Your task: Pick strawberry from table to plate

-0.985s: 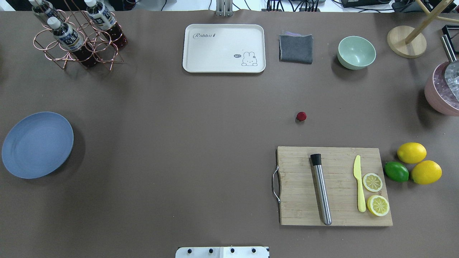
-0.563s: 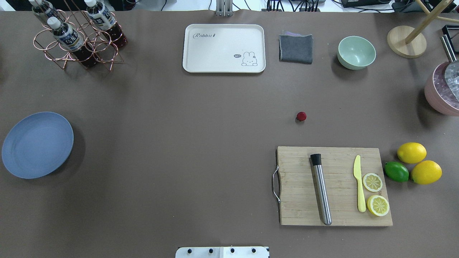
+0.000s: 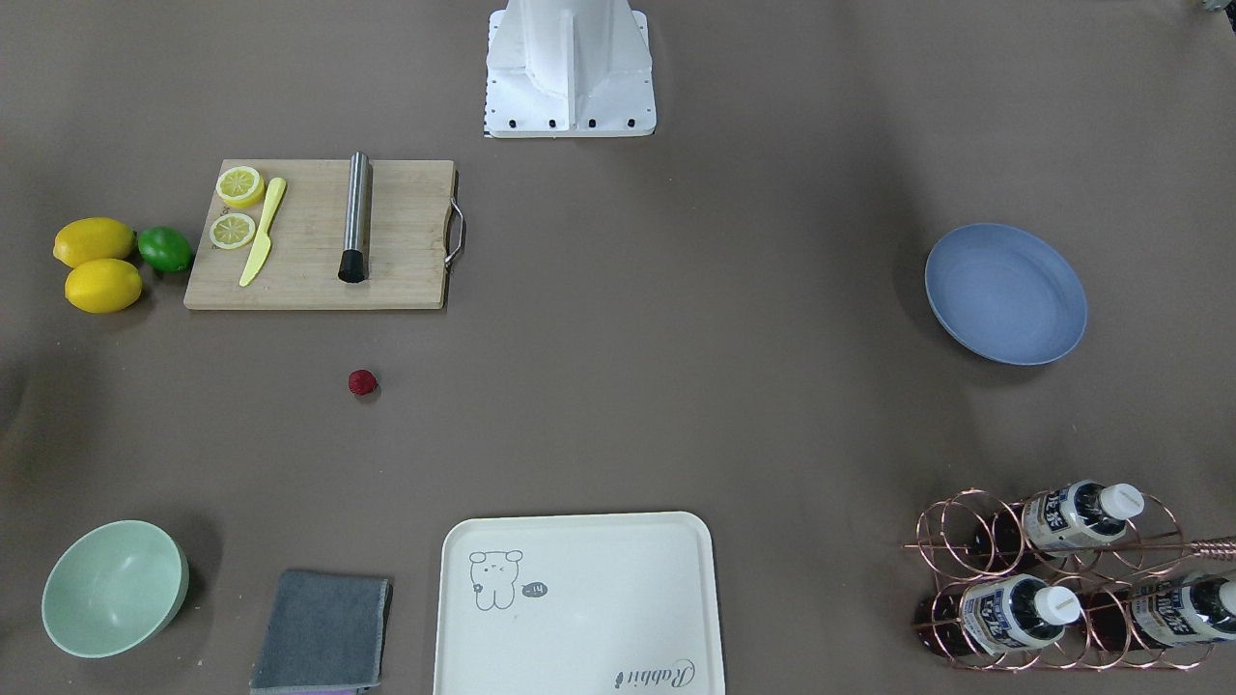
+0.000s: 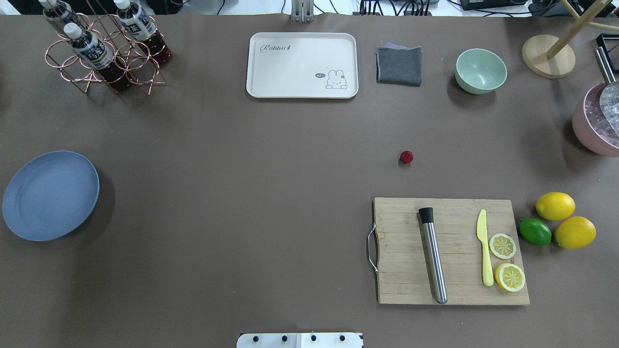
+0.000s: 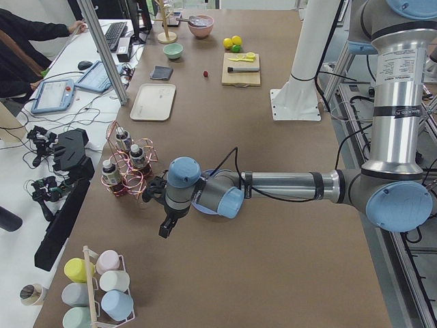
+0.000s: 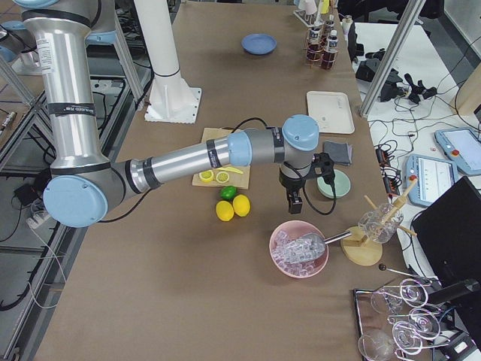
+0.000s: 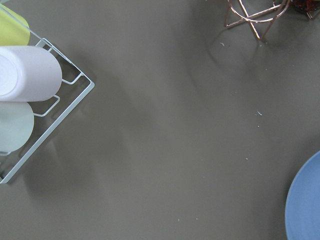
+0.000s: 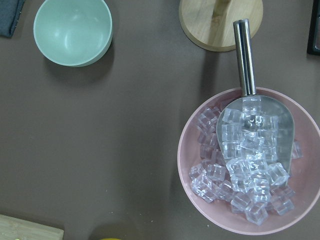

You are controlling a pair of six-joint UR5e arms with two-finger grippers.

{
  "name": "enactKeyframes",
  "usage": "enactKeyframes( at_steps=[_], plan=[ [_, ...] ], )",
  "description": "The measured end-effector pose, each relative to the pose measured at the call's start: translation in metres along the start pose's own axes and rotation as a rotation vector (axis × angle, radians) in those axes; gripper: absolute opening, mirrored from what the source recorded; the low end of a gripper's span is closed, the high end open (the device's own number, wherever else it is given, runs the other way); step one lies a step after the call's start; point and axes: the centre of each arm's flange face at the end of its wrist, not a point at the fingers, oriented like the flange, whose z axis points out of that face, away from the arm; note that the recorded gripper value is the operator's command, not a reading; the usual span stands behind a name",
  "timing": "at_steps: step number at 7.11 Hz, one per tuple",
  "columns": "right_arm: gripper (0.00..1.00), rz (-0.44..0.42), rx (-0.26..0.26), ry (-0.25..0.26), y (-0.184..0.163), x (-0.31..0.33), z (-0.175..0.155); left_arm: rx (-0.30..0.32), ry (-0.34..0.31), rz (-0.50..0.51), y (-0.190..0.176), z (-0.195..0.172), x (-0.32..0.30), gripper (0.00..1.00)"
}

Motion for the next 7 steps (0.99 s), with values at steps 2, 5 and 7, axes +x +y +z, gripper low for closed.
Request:
enactKeyframes(
  at_steps=[2,5,7],
  plan=[
    [1.0,0.022,0.005,-0.007,-0.012,-0.024,0.008,0.029,0.054,-0.119,-0.002,0.038,0.035,0.98],
    [1.0,0.067,0.027,-0.024,-0.022,-0.059,0.025,0.054,0.169,-0.206,0.029,0.102,0.085,0.97],
    [1.0,0.079,0.025,-0.028,-0.025,-0.071,0.032,0.052,0.223,-0.219,0.043,0.124,0.11,0.61]
  ],
)
